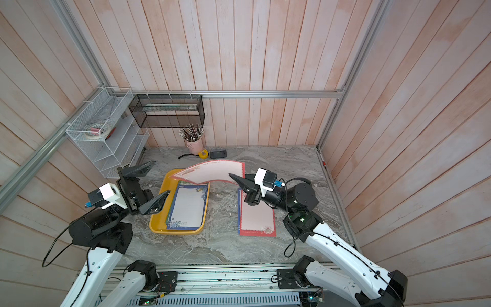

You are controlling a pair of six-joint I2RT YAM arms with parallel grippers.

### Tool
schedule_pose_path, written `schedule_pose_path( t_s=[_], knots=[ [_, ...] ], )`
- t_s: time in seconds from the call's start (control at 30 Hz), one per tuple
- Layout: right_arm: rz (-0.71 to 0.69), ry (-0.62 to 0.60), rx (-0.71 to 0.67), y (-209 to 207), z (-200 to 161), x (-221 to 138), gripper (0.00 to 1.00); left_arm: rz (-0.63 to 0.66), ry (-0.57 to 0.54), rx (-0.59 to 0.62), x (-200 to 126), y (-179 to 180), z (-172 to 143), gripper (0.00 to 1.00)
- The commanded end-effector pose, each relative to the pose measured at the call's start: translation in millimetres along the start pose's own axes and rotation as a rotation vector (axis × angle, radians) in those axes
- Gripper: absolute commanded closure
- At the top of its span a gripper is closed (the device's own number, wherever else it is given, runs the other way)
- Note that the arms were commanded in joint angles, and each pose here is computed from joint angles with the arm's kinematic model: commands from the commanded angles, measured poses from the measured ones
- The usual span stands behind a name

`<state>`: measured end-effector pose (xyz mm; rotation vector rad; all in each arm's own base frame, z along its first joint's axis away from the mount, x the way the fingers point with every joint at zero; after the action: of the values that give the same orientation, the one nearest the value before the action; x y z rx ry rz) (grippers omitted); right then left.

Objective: Take out the stationery paper from the storage box
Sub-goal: Place the stationery paper at the center of the board.

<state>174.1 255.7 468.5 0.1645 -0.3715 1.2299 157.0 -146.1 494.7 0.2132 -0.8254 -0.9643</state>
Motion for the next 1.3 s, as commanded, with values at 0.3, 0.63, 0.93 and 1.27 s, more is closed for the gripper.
schedule_pose_path(
  t_s=[0.3, 0.63, 0.93, 1.27],
  knots=[
    [-0.345, 0.174, 0.279, -59, 1, -59, 1.0, 0.056, 0.046, -0.019, 0, 12, -23, 0.08],
    [-0.615, 0.464, 0.715, -108, -90, -98, 1.0, 0.058, 0.069, -0.045, 2, 15, -32, 0.08],
    [-0.753, 0.498, 1.043, -128, -144, -143, 1.0, 0.056, 0.091, -0.097, 6, 19, -45, 0.08],
    [-0.701, 0.595, 1.366, -107, -214, -164, 1.0, 0.05, 0.116, -0.129, 9, 22, -53, 0.08]
  ],
)
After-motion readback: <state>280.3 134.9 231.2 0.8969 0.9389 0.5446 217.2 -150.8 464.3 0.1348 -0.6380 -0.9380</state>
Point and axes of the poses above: each gripper's point midway between its finger pads, its own x axis out along the fingers, its own y axis along the line the jaws close on, z = x × y, the point moved 1 cm from there along -x, back along the fingers, and after that the axes turned 10 degrees about x, right-handed, at the moved point
